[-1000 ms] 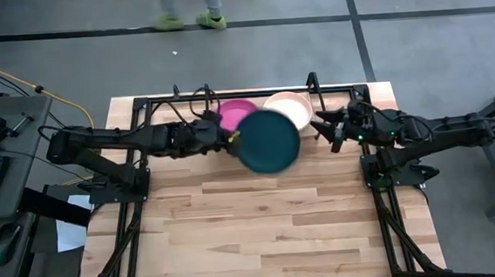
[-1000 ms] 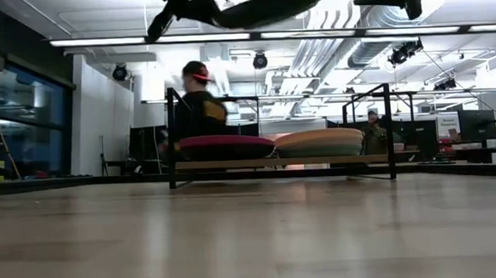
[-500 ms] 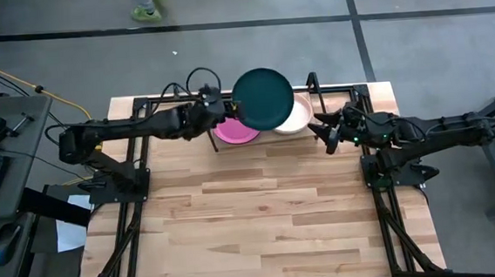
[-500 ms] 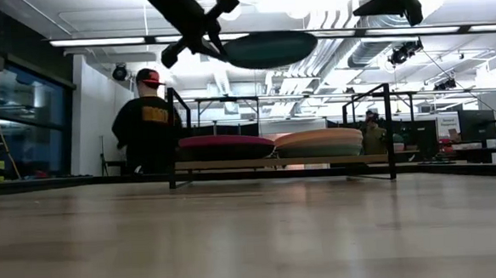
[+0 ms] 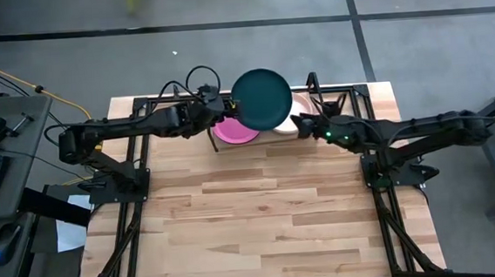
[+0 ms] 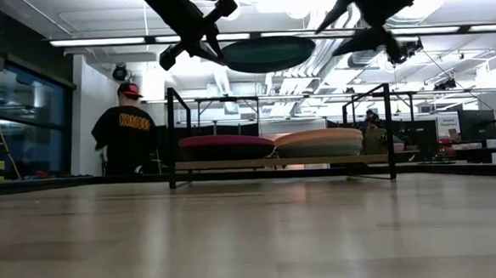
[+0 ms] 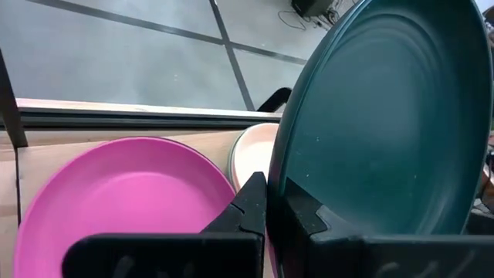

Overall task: Place and stack plates onto a shelf
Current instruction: Stack the green plate on top of the pink plate on the shelf

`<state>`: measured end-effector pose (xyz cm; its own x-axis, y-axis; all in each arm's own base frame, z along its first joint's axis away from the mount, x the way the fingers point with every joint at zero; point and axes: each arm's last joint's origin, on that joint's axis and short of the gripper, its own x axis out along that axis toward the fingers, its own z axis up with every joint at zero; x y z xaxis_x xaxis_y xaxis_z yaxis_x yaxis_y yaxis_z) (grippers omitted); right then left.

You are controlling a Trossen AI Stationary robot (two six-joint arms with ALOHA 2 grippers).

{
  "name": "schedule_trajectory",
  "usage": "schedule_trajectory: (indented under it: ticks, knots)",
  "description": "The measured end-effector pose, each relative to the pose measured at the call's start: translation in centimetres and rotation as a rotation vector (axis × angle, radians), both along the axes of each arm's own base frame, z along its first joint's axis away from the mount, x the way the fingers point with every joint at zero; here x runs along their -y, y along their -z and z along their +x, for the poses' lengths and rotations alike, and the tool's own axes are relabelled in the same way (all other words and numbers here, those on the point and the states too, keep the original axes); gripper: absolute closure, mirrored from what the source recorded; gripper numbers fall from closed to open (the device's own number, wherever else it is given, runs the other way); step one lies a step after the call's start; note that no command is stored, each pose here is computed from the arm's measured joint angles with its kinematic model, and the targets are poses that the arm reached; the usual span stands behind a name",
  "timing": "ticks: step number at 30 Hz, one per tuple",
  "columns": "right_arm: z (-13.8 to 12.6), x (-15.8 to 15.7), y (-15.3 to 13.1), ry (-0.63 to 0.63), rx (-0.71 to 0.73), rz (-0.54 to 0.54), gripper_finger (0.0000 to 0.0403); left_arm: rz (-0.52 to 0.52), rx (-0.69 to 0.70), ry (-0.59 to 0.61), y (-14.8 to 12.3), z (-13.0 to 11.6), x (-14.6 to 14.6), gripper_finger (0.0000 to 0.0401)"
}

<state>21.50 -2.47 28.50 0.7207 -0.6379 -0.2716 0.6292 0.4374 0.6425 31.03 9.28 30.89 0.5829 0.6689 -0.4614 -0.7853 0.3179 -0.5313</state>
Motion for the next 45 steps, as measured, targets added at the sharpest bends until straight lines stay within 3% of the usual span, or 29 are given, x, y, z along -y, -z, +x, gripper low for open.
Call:
schedule_trajectory:
  ticks: [7,15,19,24,26,31,37,45]
  knots:
    - [1.4,2.0,0.9,0.078,0.054,0.058,0.0171,-0.020,0.007,0.033,0.0,0.1,0.2,0.0400]
    - [2.1,2.7,0.8,0.004,0.090,0.065,0.0187,-0.029,0.009,0.060,0.0,0.3,0.7,0.0397]
    - [2.1,2.8,0.8,0.024,0.086,0.057,0.0252,-0.011,-0.013,0.083,0.0,0.3,0.7,0.0379]
    - [2.0,2.8,0.8,0.021,0.070,0.036,0.0380,0.021,-0.066,0.181,-0.2,-0.2,0.1,0.0355]
    - [1.9,2.8,0.7,0.019,0.056,0.014,0.0390,0.039,-0.043,0.204,-1.0,-0.6,-0.4,0.0344]
    - [0.9,3.7,-0.3,0.041,0.087,-0.003,0.0393,0.078,0.016,0.259,-3.2,-2.5,-1.4,0.0319]
    - [0.1,4.8,-0.4,0.103,0.094,0.015,0.0401,0.199,0.145,0.283,-7.6,-6.8,-1.2,0.0298]
    - [4.2,5.9,2.0,0.065,0.034,0.150,0.0402,0.458,0.277,0.394,-12.8,-12.8,2.6,0.0295]
